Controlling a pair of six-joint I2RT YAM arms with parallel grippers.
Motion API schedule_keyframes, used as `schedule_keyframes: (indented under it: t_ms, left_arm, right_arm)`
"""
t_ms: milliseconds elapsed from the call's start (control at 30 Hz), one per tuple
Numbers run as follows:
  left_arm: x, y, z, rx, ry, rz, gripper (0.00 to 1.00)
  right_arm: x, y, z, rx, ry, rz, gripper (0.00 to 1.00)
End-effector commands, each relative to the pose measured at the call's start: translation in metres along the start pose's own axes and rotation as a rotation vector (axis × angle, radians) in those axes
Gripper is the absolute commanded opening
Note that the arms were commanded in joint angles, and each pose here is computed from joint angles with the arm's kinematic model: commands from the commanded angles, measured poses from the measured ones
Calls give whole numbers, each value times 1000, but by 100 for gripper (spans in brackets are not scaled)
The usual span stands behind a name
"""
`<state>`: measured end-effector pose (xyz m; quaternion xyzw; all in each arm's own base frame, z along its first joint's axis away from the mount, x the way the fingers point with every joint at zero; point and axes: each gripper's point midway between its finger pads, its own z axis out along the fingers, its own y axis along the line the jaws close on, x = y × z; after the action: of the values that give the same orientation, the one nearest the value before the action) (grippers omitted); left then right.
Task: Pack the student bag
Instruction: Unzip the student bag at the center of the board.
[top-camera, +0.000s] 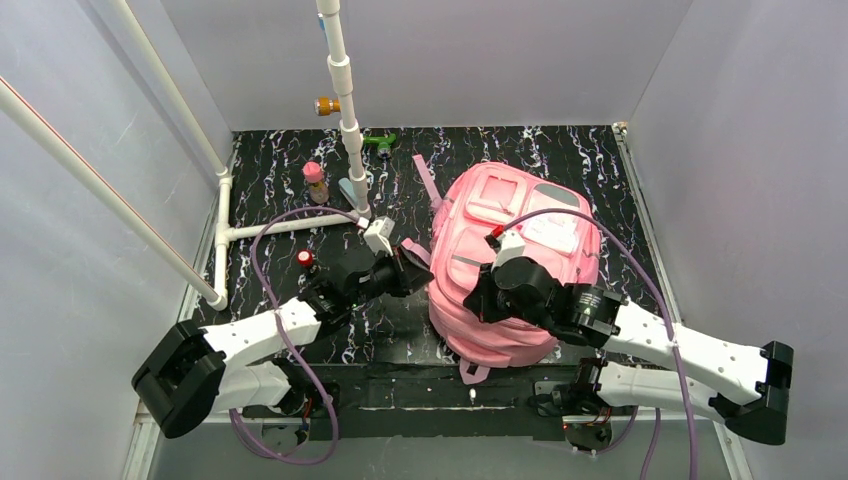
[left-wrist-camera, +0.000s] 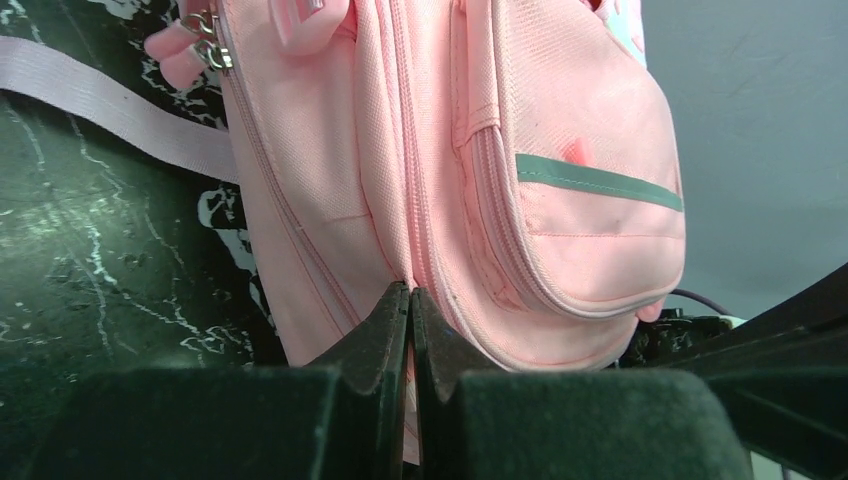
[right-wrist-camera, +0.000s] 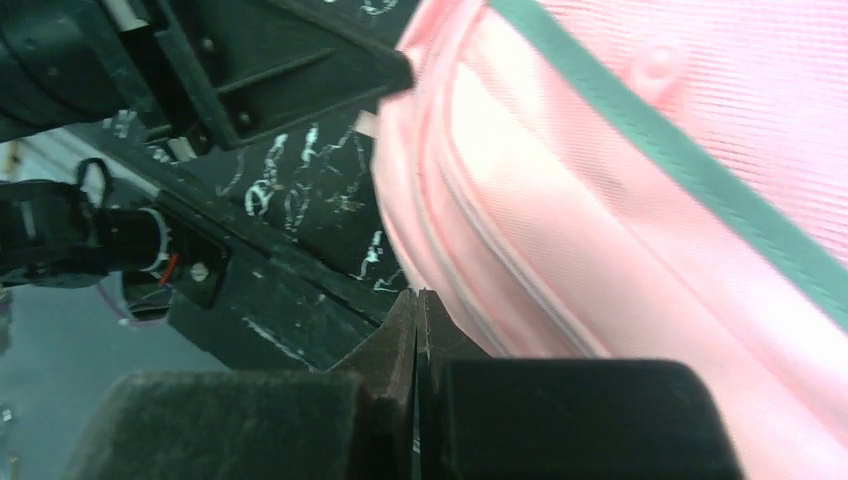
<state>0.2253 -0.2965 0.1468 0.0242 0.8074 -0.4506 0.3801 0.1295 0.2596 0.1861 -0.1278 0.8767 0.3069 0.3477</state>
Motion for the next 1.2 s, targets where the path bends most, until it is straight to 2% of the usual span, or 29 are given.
schedule_keyframes:
  t_ms: [0,67,100,233,300,333,367,433,467,633,667,767,867,900,1033,1100,1167]
  left_arm:
    - [-32,-7,-10,30,-100,48,0]
    - [-35,-1,-11,8,-101,30,0]
    - [-38,1,-11,4,-105,25,0]
    - [-45,6,-8,-20,-117,26,0]
    - [-49,9,-6,-26,-116,22,0]
    - [-51,8,-4,-20,-106,22,0]
    - [-51,6,-3,-15,-103,17,0]
    - [-49,5,-4,-8,-95,8,0]
    - [-46,4,-5,3,-85,5,0]
    - [-44,1,-4,15,-71,-15,0]
    - [-44,1,-5,15,-72,-15,0]
    - [-44,1,-5,13,-73,-19,0]
    - [-44,3,-4,4,-78,-31,0]
    - [-45,4,-3,2,-81,-38,0]
    - [-50,-2,7,36,-96,-66,0]
    - [-55,-2,14,38,-117,-71,0]
    - [-63,-2,19,33,-143,-61,0]
  right_arm:
    - [-11,-37,-19,235,11,-14,1]
    - [-11,-69,-43,418,28,8,15]
    - [-8,-75,-51,446,32,19,19]
    - [-6,-76,-71,395,3,101,25]
    - [0,-69,-73,365,44,111,35]
    - [10,-78,-78,419,101,104,43]
    - [10,-91,-85,486,83,117,49]
    - [2,-85,-79,437,8,177,55]
    - [5,-79,-71,422,15,220,59]
    - [18,-82,-42,417,8,233,51]
    - [18,-84,-41,428,4,230,46]
    - [14,-85,-43,437,-12,222,21]
    - [12,-77,-42,402,3,207,11]
    - [12,-72,-40,379,16,194,1]
    - [-2,-56,-26,296,-35,180,1]
    - [-20,-68,-18,339,-78,151,1]
    - [-30,-87,-8,381,-22,134,1]
